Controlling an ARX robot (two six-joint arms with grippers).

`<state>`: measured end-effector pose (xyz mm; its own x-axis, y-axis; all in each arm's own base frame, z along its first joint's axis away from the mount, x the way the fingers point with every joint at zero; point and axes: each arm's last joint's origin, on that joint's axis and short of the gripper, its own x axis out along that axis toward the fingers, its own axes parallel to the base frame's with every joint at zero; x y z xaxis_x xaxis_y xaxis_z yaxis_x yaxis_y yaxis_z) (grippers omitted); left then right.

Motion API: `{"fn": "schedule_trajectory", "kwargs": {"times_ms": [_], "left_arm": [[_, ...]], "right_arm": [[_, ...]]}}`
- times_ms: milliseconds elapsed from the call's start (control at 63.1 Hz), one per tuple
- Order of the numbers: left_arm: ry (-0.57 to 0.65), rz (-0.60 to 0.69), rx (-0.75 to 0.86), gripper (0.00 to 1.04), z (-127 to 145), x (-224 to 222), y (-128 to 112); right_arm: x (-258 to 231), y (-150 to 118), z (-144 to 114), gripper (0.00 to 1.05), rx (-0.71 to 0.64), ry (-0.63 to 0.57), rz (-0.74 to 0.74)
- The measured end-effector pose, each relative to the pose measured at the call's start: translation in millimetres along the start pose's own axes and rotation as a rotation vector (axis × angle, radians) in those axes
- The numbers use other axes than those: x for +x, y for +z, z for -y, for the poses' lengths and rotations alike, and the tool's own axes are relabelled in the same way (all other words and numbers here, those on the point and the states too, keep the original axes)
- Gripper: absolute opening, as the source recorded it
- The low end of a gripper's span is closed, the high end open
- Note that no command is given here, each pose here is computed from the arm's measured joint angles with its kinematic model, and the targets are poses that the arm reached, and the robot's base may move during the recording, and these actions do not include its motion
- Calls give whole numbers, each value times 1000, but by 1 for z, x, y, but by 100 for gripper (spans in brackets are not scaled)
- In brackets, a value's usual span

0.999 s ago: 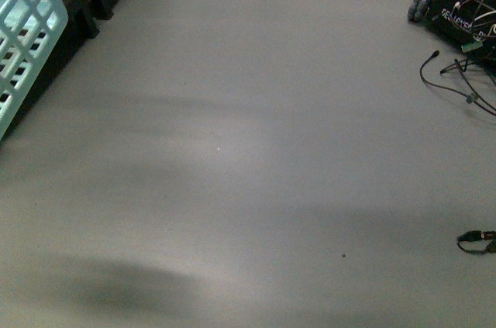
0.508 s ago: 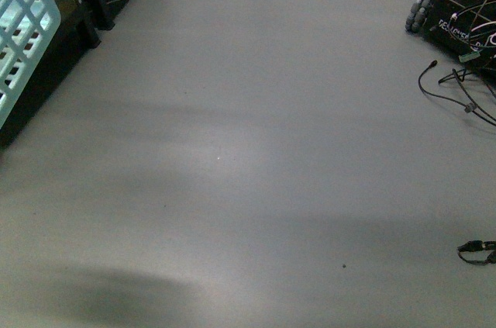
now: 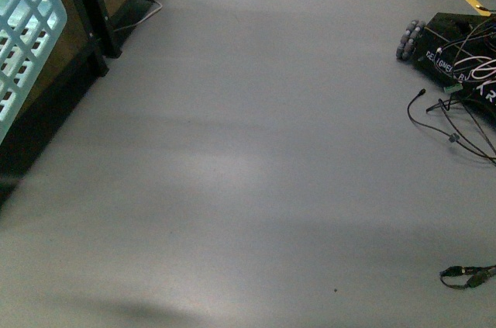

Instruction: Pick lemon and mango into basket

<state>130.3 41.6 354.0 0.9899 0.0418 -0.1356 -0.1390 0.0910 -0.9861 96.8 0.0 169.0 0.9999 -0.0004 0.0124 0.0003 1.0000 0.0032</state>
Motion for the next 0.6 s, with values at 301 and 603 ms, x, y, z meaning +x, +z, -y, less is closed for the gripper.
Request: {"fn": "schedule_trajectory", "kwargs": {"times_ms": [301,603], "left_arm": [[-1,0,1,27,0,0,0],[-2,0,0,27,1,0,0]], "right_arm": [[0,0,0,96,-1,0,0],[0,0,0,96,-1,0,0]]}}
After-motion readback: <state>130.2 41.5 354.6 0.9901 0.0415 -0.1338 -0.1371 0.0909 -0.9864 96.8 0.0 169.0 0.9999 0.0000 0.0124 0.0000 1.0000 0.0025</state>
